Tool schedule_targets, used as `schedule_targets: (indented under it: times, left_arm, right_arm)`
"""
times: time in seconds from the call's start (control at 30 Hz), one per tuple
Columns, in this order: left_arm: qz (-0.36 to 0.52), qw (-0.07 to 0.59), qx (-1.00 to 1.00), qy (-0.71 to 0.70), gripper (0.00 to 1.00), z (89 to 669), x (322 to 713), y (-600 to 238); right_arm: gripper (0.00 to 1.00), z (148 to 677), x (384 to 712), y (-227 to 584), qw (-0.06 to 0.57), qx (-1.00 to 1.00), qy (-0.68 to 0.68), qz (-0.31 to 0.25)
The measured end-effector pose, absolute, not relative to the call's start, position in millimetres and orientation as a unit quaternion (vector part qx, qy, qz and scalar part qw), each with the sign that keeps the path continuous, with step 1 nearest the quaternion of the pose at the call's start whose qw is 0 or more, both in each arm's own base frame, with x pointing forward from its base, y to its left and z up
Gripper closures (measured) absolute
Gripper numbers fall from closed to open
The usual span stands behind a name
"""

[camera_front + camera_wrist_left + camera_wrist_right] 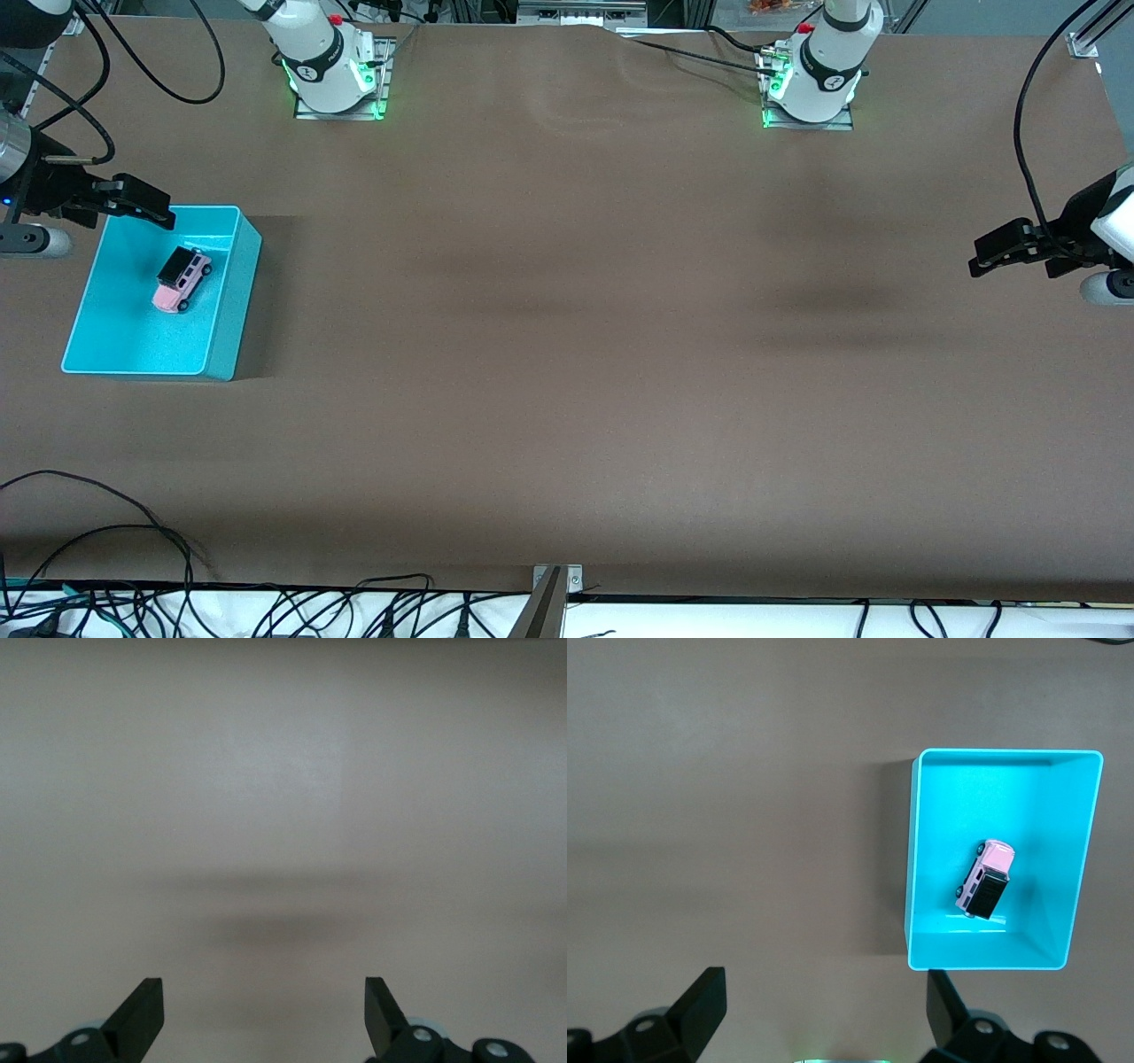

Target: Wind and store pink jeep toy

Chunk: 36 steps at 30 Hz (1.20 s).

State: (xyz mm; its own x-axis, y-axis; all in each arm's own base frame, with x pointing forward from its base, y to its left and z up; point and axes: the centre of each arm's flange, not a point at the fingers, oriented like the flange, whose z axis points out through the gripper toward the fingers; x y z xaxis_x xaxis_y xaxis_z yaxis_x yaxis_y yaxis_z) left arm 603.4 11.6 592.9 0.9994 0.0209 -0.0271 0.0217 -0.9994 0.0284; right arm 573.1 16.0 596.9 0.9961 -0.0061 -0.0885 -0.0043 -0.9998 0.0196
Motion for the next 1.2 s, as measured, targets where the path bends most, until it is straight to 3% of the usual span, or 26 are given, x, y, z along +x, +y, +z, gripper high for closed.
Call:
schedule_targets:
  times: [1.2]
  left_arm:
    - [-0.013,0.014,1.0,0.011,0.0,593,603,12]
  right_arm:
    - [0.0,598,582,27,-0.005,1.0,0.0,-0.016]
